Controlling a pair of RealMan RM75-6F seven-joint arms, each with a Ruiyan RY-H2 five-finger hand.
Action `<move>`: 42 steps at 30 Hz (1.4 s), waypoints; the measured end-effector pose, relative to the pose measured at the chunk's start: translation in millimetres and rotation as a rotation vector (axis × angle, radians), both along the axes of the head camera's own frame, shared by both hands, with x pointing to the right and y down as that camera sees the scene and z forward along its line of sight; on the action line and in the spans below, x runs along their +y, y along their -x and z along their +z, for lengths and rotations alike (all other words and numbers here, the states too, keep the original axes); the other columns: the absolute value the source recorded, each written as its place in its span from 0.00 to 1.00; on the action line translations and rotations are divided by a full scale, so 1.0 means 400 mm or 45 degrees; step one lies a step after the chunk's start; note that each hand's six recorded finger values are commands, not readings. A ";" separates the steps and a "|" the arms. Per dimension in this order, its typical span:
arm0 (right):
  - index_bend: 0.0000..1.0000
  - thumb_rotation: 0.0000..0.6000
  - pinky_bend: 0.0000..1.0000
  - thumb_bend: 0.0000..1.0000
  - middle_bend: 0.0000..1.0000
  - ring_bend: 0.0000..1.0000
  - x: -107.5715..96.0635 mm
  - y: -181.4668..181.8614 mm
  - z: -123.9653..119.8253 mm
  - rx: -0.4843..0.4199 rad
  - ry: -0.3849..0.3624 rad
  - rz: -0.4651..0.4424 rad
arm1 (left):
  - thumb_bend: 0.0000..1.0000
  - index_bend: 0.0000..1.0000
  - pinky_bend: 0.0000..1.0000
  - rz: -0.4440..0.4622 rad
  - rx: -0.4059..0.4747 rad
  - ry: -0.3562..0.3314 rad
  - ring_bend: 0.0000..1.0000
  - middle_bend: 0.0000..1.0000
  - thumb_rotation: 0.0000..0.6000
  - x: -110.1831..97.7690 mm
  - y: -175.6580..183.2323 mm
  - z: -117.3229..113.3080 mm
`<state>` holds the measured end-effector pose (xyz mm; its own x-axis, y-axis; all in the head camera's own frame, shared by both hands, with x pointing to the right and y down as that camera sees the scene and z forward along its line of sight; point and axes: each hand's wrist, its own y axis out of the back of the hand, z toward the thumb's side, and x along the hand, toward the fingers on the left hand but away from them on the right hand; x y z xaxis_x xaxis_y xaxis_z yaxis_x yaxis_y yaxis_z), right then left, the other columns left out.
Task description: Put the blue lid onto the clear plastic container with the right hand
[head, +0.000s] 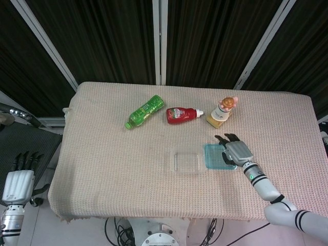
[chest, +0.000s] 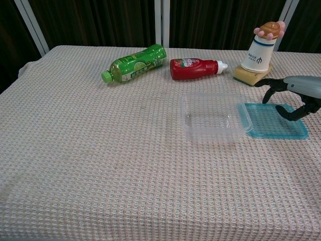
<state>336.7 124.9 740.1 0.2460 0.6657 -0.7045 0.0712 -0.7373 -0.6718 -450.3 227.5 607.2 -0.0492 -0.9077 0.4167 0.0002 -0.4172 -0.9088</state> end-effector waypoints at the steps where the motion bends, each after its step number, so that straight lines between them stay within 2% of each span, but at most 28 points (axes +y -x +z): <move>1: 0.00 1.00 0.00 0.16 0.16 0.00 0.005 -0.005 -0.006 -0.007 -0.005 0.012 | 0.00 0.16 0.04 0.002 0.001 -0.001 0.00 0.10 1.00 -0.001 0.000 0.000; 3: 0.00 1.00 0.00 0.02 0.09 0.00 0.015 -0.016 -0.019 -0.015 -0.025 0.032 | 0.00 0.16 0.04 0.005 0.004 -0.002 0.00 0.10 1.00 -0.002 -0.002 0.001; 4: 0.00 1.00 0.00 0.00 0.06 0.00 0.020 -0.020 -0.024 -0.015 -0.036 0.038 | 0.00 0.16 0.04 0.007 0.006 -0.002 0.00 0.10 1.00 -0.003 -0.003 0.001; 11: 0.00 1.00 0.00 0.00 0.05 0.00 0.061 0.000 -0.042 -0.006 -0.029 0.062 | 0.00 0.16 0.04 0.023 0.015 -0.004 0.00 0.10 1.00 -0.004 -0.009 0.007; 18: 0.00 1.00 0.00 0.00 0.05 0.00 0.077 0.025 -0.033 0.015 0.007 0.109 | 0.00 0.16 0.04 0.015 0.020 0.003 0.00 0.10 1.00 0.000 -0.003 0.012; 27: 0.00 1.00 0.00 0.00 0.08 0.00 0.049 0.038 -0.011 0.057 0.084 0.049 | 0.00 0.16 0.03 0.005 0.019 0.011 0.00 0.10 1.00 0.006 0.003 0.012; 32: 0.00 1.00 0.00 0.00 0.12 0.00 0.029 0.043 -0.004 0.092 0.084 0.005 | 0.00 0.16 0.03 0.002 0.016 0.018 0.00 0.10 1.00 0.008 0.003 0.013; 42: 0.00 1.00 0.00 0.00 0.14 0.00 0.028 0.042 0.011 0.095 0.095 0.015 | 0.00 0.16 0.03 -0.003 0.013 0.023 0.00 0.10 1.00 0.009 0.004 0.012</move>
